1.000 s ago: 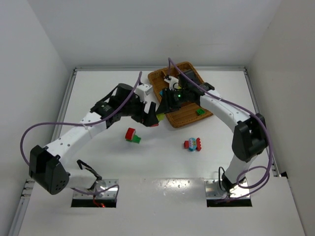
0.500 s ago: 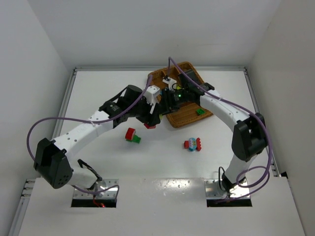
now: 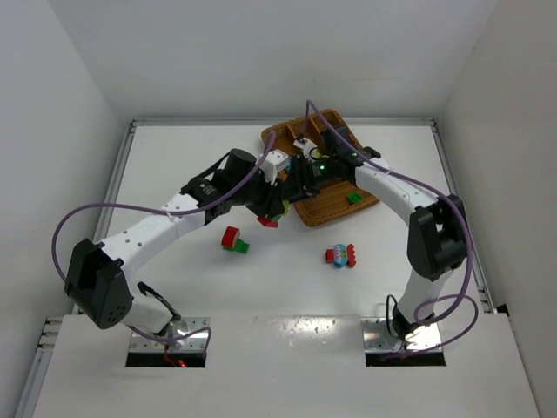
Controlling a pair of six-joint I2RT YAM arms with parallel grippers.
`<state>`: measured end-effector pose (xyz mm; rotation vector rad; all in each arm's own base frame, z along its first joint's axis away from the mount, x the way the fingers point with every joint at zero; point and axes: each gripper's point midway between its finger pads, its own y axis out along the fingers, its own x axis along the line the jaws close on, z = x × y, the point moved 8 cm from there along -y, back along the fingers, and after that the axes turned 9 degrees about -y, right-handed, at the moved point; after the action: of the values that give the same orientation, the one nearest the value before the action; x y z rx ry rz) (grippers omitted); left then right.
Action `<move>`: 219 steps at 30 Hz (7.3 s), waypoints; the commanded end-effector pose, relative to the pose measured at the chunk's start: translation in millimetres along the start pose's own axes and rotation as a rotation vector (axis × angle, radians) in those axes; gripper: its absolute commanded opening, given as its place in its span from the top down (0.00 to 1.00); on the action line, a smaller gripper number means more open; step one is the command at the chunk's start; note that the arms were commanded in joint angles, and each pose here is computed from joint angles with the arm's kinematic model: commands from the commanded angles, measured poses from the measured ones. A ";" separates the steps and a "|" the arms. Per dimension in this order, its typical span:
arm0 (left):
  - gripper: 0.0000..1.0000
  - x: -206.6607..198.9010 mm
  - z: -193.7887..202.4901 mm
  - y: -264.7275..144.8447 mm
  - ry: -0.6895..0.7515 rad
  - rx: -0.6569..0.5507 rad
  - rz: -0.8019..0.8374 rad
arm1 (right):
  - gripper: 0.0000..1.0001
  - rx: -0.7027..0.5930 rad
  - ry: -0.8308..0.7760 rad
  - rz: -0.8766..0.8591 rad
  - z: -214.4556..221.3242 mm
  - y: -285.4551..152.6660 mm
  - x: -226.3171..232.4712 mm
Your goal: Sort the legos into containers by color
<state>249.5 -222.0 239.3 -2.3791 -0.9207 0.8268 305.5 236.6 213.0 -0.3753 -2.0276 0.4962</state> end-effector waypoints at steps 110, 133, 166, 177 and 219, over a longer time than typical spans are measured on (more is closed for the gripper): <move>1.00 71.3 -59.3 -43.4 -0.660 -0.224 -0.126 | 0.60 -0.435 -0.246 -0.030 -26.2 64.5 55.4; 1.00 78.3 -57.4 -44.9 -0.686 -0.224 -0.041 | 0.66 -0.419 -0.259 0.067 -25.5 67.1 42.4; 1.00 76.2 -107.0 107.7 -0.613 -0.140 -0.031 | 0.34 -0.744 0.143 1.099 82.6 -122.3 -25.5; 1.00 77.1 -169.3 214.2 -0.510 -0.301 0.199 | 0.34 -0.781 0.154 1.150 95.4 -145.7 -12.0; 0.01 121.8 -52.6 -75.8 -0.636 -0.401 -0.612 | 0.13 -0.065 -0.398 0.621 132.3 65.9 27.4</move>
<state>340.9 -109.8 287.6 -2.0122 -2.0750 1.2561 181.0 263.9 141.0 -1.0915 -2.2000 1.0160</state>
